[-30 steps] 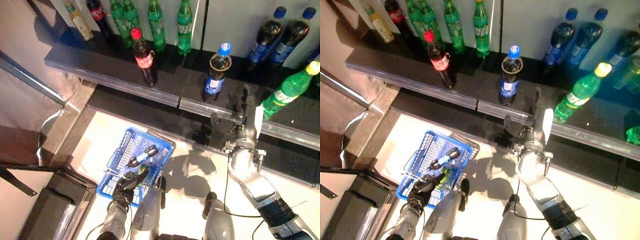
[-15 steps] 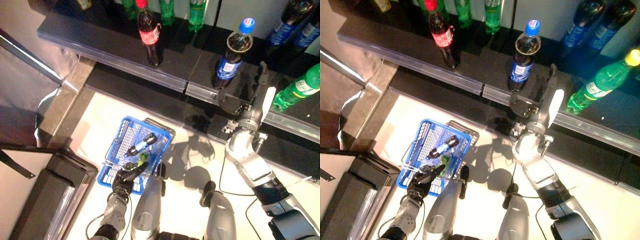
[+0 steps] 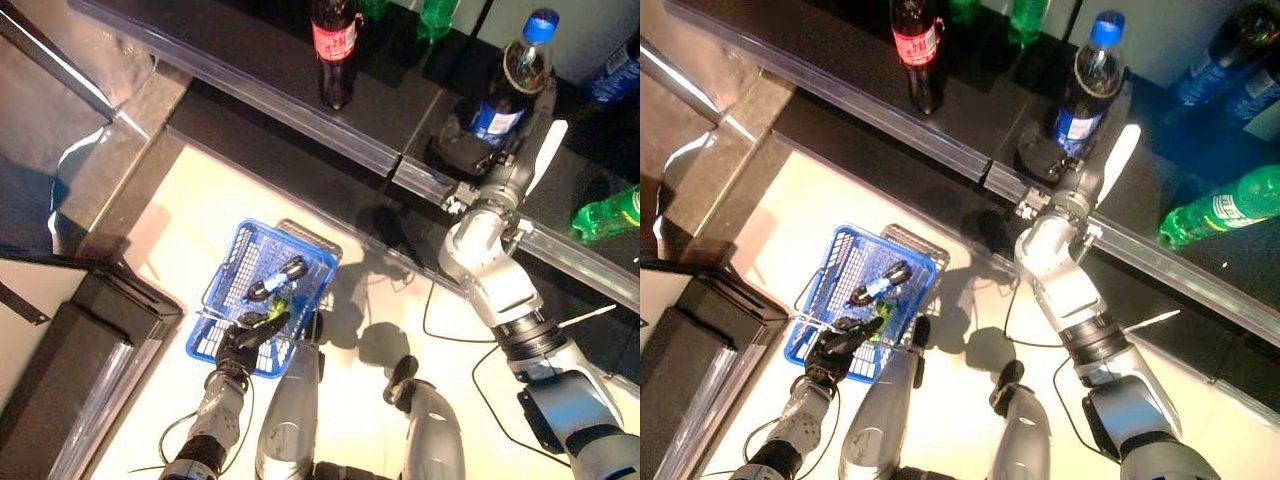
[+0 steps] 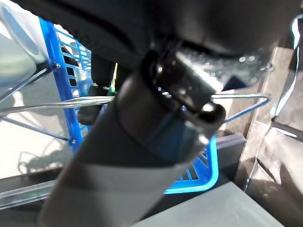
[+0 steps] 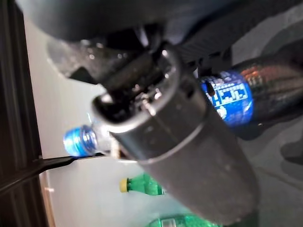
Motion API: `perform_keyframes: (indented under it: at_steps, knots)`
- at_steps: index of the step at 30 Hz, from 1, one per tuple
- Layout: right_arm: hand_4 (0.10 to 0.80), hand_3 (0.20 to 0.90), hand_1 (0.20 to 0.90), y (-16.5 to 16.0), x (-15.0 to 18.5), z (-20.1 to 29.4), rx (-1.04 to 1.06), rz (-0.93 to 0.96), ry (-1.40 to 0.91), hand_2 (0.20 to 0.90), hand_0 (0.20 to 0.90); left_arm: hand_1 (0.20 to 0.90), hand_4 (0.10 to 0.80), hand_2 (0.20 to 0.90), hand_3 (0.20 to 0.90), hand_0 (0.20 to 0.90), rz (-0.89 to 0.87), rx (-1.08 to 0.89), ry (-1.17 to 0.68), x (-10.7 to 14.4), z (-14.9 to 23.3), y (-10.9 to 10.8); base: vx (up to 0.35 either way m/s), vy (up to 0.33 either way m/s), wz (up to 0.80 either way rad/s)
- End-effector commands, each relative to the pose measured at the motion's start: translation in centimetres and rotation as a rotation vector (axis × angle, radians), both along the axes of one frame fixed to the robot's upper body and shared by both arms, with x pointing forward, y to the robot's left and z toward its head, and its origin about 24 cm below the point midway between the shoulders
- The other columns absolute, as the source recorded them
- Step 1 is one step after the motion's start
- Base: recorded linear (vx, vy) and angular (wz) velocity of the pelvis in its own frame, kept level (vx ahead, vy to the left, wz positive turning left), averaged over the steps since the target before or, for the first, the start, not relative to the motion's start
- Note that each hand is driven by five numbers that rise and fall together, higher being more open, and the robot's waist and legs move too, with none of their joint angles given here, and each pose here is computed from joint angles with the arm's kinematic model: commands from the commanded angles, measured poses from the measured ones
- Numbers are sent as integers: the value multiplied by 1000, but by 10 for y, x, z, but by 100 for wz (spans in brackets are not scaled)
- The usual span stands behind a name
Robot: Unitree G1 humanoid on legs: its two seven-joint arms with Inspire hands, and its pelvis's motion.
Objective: Pick up the drink and place into the basket.
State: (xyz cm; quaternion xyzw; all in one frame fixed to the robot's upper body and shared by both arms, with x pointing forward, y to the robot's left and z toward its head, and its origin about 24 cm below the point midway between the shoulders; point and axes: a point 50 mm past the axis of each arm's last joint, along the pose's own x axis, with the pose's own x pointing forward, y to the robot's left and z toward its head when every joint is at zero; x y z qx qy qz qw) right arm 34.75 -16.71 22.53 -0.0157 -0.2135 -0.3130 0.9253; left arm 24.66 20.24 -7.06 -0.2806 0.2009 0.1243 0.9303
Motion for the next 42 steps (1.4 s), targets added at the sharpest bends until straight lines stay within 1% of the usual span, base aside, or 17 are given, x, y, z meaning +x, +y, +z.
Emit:
perform_keyframes:
  at_steps: [1, 8, 9, 10, 11, 12, 13, 19, 23, 24, 25, 26, 27, 37, 42]
  knots:
    - [800, 900, 900, -12, -12, 65, 91, -59, -290, 900, 900, 300, 100, 300, 200, 300, -58, 178, 210, -70, -32, 34, -38, -12, -2]
    - [800, 900, 900, -19, -7, 78, 126, -85, -310, 900, 900, 300, 100, 300, 200, 300, -55, 174, 189, -61, -27, 34, -16, 6, 3]
    - [701, 801, 815, -21, -6, 80, 130, -89, -312, 815, 815, 300, 100, 300, 200, 300, -54, 171, 184, -60, -27, 33, 0, 0, 0]
    - [624, 724, 749, -22, -5, 80, 133, -89, -313, 749, 749, 300, 100, 300, 200, 300, -55, 169, 181, -59, -26, 33, 0, 0, 0]
    - [493, 593, 636, -23, -3, 81, 129, -92, -310, 636, 636, 300, 100, 300, 200, 300, -54, 164, 177, -58, -26, 31, 0, 0, 0]
    - [278, 378, 453, -24, -3, 82, 125, -95, -310, 453, 453, 300, 100, 300, 200, 300, -54, 162, 176, -57, -26, 31, -20, 33, -1]
    - [100, 200, 300, -26, -2, 85, 113, -100, -306, 300, 300, 300, 100, 300, 200, 300, -53, 159, 175, -56, -25, 30, 0, 0, 0]
    - [100, 200, 300, -42, 9, 87, 40, -145, -237, 300, 300, 300, 100, 300, 200, 300, -42, 139, 168, -55, -25, 29, -6, 40, -1]
    - [100, 200, 300, -47, 11, 88, 0, -144, -215, 300, 300, 300, 100, 300, 200, 300, -41, 142, 164, -54, -23, 32, -2, 8, 0]
    - [248, 348, 427, -48, 12, 88, -16, -138, -205, 427, 427, 300, 100, 300, 200, 300, -40, 141, 164, -54, -23, 33, 0, 0, 0]
    - [493, 593, 636, -48, 13, 88, -36, -131, -190, 636, 636, 300, 100, 300, 200, 300, -39, 140, 162, -54, -23, 33, 0, 0, 0]
    - [696, 796, 811, -48, 13, 88, -42, -128, -186, 811, 811, 300, 100, 300, 200, 300, -38, 139, 161, -55, -23, 34, 0, 0, 0]
    - [800, 900, 900, -47, 14, 88, -62, -118, -169, 900, 900, 300, 100, 300, 200, 300, -39, 136, 158, -54, -23, 35, 0, 0, 0]
    - [800, 900, 900, -40, 8, 101, -149, -75, -190, 900, 900, 300, 100, 300, 200, 300, -30, 125, 157, -56, -25, 33, 0, 0, 0]
    - [800, 900, 900, -38, -4, 120, -317, -119, -234, 900, 900, 300, 100, 300, 200, 300, -24, 126, 165, -62, -26, 36, 0, 0, 0]
